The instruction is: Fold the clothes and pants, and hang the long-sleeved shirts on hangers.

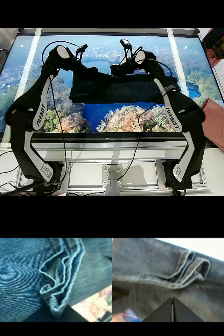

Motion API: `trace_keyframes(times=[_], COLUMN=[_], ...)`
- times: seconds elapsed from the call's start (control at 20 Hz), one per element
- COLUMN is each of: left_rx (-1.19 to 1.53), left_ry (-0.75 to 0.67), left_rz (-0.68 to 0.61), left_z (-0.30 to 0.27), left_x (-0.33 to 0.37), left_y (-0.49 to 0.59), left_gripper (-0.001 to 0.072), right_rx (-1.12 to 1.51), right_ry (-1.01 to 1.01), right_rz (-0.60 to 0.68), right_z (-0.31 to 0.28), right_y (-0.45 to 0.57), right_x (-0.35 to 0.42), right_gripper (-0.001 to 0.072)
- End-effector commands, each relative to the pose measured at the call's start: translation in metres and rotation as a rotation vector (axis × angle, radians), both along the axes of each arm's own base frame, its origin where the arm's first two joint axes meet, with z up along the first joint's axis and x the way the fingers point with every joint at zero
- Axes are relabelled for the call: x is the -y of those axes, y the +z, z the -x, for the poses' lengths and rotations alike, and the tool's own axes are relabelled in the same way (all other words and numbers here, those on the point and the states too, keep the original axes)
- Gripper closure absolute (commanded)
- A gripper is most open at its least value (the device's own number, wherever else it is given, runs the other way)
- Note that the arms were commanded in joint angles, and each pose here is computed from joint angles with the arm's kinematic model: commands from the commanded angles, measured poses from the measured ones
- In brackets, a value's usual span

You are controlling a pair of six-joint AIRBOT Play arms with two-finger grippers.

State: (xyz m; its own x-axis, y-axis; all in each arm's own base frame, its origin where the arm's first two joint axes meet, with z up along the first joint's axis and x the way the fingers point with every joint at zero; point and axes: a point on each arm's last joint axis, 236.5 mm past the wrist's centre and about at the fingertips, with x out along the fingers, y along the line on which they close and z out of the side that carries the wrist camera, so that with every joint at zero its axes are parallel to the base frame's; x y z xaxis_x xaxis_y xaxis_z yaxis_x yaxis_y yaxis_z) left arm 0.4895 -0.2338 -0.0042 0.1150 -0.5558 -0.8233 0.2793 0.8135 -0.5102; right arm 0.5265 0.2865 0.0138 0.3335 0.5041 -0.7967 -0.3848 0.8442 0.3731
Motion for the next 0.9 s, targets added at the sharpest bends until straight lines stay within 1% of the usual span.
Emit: trace_keyframes(times=[0.0,0.05,0.2,0.25,0.4,0.5,0.65,0.75,0.85], left_rx=[-0.022,-0.027,-0.023,-0.010,0.066,0.134,0.189,0.098,0.041], left_ry=[-0.006,-0.014,-0.031,-0.021,0.011,0.068,0.160,0.191,0.248], left_rz=[-0.035,-0.014,0.081,0.097,0.091,0.040,-0.124,-0.186,-0.188], left_z=[0.004,0.006,0.009,0.007,-0.005,-0.017,-0.025,-0.011,-0.005], left_x=[0.005,0.013,0.030,0.029,0.003,-0.037,-0.120,-0.164,-0.194], left_y=[-0.016,-0.014,0.005,0.013,0.043,0.065,0.078,0.063,0.042], left_gripper=[0.0197,-0.0007,0.0005,0.0006,0.0013,0.0014,0.0014,0.0014,0.0014], right_rx=[0.013,0.017,0.042,0.067,0.142,0.170,0.155,0.164,0.170], right_ry=[0.113,0.135,0.132,0.094,-0.059,-0.188,-0.368,-0.391,-0.360], right_rz=[0.135,0.167,0.291,0.303,0.306,0.315,0.332,0.333,0.279], right_z=[0.033,0.040,0.052,0.050,0.050,0.059,0.087,0.100,0.108], right_y=[0.029,0.039,0.072,0.090,0.146,0.173,0.179,0.165,0.137], right_x=[0.026,0.035,0.087,0.107,0.181,0.241,0.324,0.354,0.356], right_gripper=[0.0662,0.0663,0.0663,0.0662,0.0662,0.0662,0.0662,0.0662,0.0662])
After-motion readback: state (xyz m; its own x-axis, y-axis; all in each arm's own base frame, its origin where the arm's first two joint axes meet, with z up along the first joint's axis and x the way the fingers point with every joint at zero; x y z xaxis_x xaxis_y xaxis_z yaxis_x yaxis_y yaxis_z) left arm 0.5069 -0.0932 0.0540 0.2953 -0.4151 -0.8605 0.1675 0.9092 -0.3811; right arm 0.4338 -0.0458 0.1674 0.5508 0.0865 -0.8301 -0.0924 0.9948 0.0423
